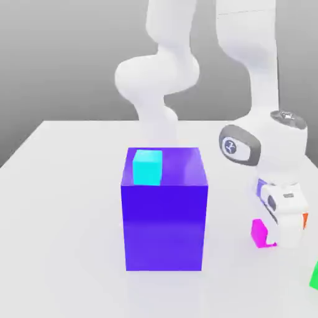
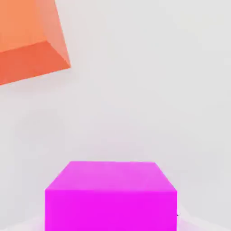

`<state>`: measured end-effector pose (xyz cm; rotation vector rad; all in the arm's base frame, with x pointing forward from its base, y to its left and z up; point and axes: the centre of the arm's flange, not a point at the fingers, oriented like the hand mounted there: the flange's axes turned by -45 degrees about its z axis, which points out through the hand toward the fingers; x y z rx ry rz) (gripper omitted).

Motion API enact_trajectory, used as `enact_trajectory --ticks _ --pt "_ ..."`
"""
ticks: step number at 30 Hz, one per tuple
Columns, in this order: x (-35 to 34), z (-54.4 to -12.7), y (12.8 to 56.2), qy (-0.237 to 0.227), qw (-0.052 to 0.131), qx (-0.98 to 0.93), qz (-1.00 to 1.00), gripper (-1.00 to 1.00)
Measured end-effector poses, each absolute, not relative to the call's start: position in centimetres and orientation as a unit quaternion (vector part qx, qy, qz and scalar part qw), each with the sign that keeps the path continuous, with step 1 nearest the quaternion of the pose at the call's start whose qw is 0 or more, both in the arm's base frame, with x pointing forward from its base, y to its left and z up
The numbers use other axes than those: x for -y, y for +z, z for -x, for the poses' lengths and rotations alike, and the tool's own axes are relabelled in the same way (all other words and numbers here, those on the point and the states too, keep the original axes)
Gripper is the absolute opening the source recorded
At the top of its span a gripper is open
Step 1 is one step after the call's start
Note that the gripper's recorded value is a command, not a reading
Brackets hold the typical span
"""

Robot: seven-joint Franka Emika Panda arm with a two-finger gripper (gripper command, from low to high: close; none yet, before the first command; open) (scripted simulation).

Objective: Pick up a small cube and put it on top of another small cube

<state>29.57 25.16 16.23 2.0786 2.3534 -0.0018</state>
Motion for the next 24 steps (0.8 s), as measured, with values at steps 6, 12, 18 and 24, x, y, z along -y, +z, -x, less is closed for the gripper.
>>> enact_trajectory --ticks 6,12,18,24 --pt "-27.3 -32.0 20.0 -0.002 0.002 -0.724 -0.690 -1.00" --pt "-31.5 -37.1 22.2 -0.002 0.002 -0.667 -0.745 -1.00" --pt "-34.4 -41.2 22.4 -0.001 -0.001 -0.615 -0.788 -1.00" --pt "-34.5 -41.4 18.5 -0.001 0.000 -0.613 -0.790 1.00"
